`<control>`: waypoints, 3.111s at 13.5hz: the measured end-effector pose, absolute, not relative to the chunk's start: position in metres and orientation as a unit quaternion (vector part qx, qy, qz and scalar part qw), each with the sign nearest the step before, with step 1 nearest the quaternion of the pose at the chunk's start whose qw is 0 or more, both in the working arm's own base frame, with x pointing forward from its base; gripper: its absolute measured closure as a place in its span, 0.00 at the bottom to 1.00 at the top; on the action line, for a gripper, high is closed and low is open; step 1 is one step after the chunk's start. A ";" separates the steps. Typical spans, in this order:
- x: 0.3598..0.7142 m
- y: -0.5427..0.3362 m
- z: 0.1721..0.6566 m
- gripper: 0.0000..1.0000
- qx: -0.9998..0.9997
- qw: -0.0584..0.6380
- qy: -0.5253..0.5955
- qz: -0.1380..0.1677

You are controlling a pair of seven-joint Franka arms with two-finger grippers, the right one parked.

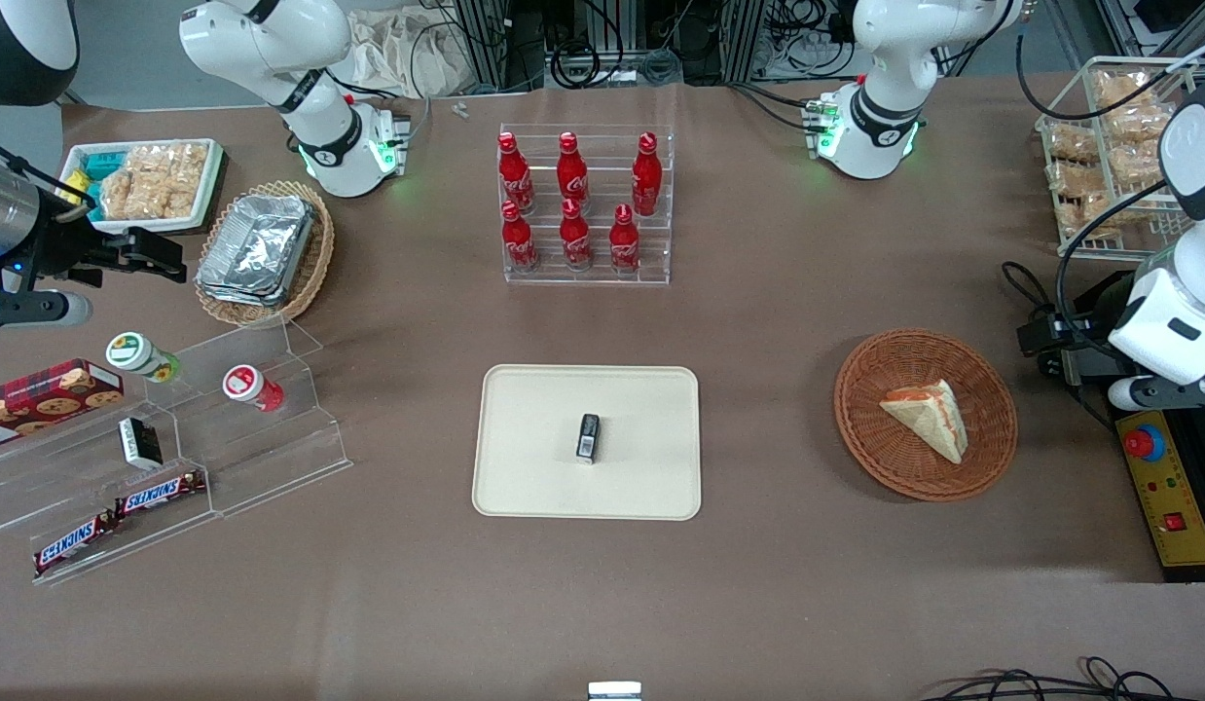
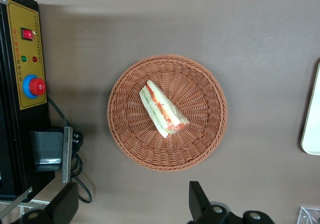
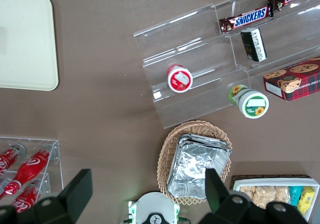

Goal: Place sandwich from basket to tray
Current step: 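Move the left gripper over the wicker basket holding the sandwich, then lower the open left gripper onto the wrapped sandwich's crust edge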

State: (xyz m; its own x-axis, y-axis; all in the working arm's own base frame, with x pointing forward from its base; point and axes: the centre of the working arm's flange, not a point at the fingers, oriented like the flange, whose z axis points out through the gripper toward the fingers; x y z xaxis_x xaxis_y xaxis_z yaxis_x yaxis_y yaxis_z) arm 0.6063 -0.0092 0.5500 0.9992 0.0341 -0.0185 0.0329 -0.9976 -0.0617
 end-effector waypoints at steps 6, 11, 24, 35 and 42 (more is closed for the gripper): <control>0.607 -0.009 0.549 0.00 -0.999 0.031 -0.016 0.012; 0.608 -0.010 0.502 0.00 -0.998 0.030 -0.013 0.057; 0.569 -0.027 0.367 0.00 -0.994 0.030 -0.102 0.038; 0.581 -0.010 0.298 0.00 -0.927 0.013 -0.375 0.021; 0.584 -0.010 0.280 0.01 -0.910 0.006 -0.415 0.016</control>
